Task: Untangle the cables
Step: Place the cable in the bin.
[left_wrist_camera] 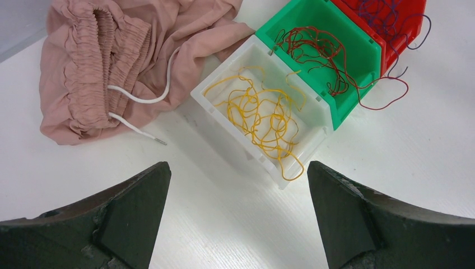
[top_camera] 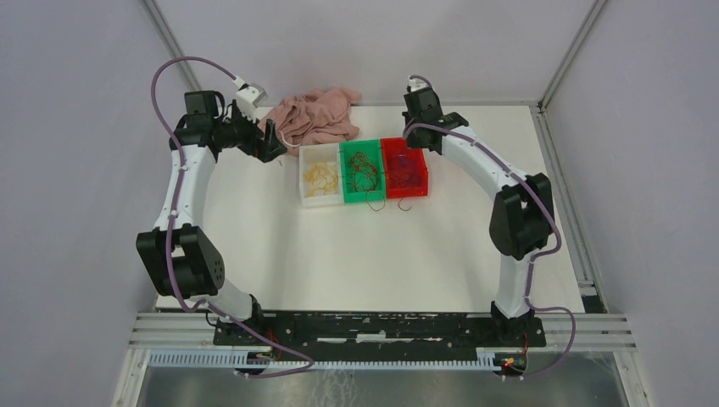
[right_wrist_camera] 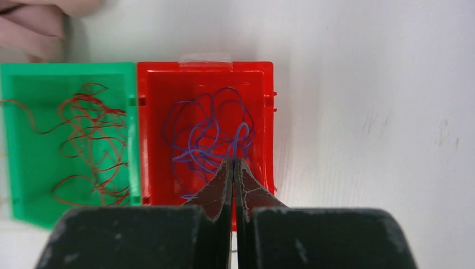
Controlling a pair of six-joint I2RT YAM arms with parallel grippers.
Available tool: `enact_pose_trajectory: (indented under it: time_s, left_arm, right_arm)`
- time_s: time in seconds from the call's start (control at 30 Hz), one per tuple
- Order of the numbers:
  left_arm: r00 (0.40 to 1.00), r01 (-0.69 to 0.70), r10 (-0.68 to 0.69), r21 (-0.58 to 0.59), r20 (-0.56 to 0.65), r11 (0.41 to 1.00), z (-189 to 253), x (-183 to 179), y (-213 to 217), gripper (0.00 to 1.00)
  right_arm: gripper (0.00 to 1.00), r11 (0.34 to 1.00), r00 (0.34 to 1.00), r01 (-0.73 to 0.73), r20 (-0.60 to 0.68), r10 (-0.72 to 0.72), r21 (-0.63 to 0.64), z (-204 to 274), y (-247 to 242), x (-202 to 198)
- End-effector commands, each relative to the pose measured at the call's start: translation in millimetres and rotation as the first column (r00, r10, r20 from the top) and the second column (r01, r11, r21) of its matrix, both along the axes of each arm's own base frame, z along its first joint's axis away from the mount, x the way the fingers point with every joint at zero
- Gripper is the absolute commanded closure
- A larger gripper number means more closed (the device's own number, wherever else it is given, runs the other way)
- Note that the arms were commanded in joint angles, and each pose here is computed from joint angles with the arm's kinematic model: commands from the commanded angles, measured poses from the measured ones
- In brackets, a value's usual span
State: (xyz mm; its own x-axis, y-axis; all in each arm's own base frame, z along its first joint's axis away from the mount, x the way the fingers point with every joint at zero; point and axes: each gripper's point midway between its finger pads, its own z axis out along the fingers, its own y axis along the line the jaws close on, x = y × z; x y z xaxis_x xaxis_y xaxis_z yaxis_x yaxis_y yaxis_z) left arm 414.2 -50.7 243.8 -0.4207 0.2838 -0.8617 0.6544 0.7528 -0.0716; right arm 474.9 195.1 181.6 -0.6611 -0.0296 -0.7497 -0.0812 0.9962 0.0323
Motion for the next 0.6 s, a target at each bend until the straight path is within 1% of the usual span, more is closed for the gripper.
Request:
enact_pose_trajectory:
  time_s: [0.0, 0.13, 0.3, 0.4, 0.57]
  left_arm:
    - [0.997, 0.009, -0.011, 0.018, 0.072, 1.000, 23, -5, 1, 0.01]
    - [0.997, 0.011, -0.013, 0.030, 0.074, 0.999, 20, -5, 2, 0.01]
    - [0.998, 0.006, -0.009, 0.031, 0.066, 0.999, 16, -3, 3, 0.01]
    - [0.997, -0.037, 0.036, 0.020, 0.062, 0.999, 12, 5, 7, 0.01]
    - [0.998, -0.050, 0.050, -0.005, 0.045, 0.999, 5, 7, 6, 0.01]
  right_arm:
    - [1.00, 0.991, 0.999, 0.034, 0.037, -0.030, -0.129, -16, -13, 27]
    - [1.00, 0.984, 1.000, 0.024, -0.014, -0.027, -0.179, -49, -13, 33]
    - [1.00, 0.984, 0.997, -0.015, -0.077, 0.001, -0.175, -85, 2, 33]
    - [1.00, 0.983, 0.995, -0.042, -0.101, 0.024, -0.180, -102, 12, 33]
    - [0.99, 0.984, 0.990, -0.046, -0.141, 0.021, -0.173, -123, 18, 28]
